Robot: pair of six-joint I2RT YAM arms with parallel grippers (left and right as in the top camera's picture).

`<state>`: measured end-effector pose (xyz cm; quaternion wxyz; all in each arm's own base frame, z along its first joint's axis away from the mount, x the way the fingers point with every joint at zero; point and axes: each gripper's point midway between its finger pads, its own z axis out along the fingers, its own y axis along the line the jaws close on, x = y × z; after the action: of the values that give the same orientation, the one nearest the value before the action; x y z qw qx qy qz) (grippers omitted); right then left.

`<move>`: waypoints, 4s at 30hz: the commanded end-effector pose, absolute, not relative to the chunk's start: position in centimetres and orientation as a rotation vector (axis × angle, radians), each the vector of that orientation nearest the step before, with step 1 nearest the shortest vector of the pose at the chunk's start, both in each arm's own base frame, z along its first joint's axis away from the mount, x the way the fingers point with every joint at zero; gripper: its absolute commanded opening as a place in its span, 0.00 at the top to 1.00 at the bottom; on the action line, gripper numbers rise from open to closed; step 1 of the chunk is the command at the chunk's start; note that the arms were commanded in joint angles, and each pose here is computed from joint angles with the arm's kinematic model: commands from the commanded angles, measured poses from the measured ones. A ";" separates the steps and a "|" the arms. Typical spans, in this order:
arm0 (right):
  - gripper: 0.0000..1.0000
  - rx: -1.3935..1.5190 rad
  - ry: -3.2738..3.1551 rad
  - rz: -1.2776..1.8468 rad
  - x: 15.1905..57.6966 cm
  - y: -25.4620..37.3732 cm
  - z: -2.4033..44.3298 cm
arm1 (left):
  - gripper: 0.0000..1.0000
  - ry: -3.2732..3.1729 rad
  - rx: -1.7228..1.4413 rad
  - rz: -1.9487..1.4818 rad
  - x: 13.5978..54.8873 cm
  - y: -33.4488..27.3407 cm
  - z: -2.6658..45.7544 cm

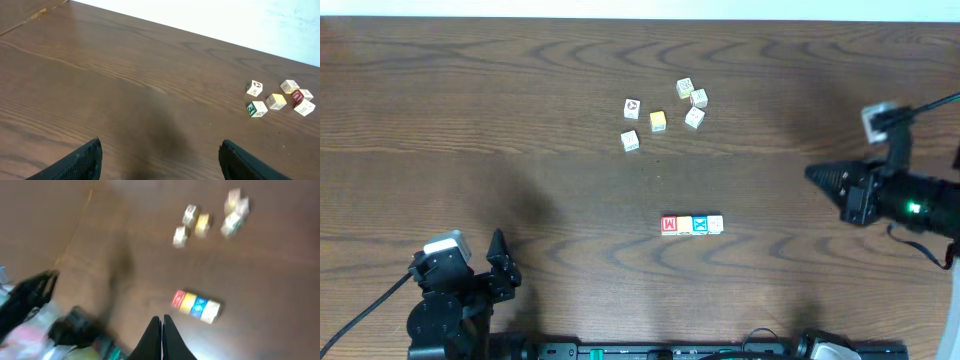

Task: Lift 4 blocks

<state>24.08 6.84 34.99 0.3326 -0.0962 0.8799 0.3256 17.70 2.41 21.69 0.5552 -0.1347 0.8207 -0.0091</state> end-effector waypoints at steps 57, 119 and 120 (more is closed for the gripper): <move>0.99 -0.043 2.765 0.477 26.0 7.6 13.0 | 0.25 2.112 -0.337 -0.116 18.9 1.1 17.5; 0.99 -0.019 2.771 0.670 26.3 10.9 1.8 | 0.25 2.593 -0.345 -0.307 24.1 -1.8 7.6; 0.99 -0.010 2.775 0.672 26.3 10.9 1.7 | 0.25 2.593 -0.345 -0.306 24.1 -1.8 7.6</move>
<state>26.22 10.89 1.94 0.1476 -0.0166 0.9601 0.2369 24.15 -1.73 7.65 0.2519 -0.1235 0.9536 -0.1093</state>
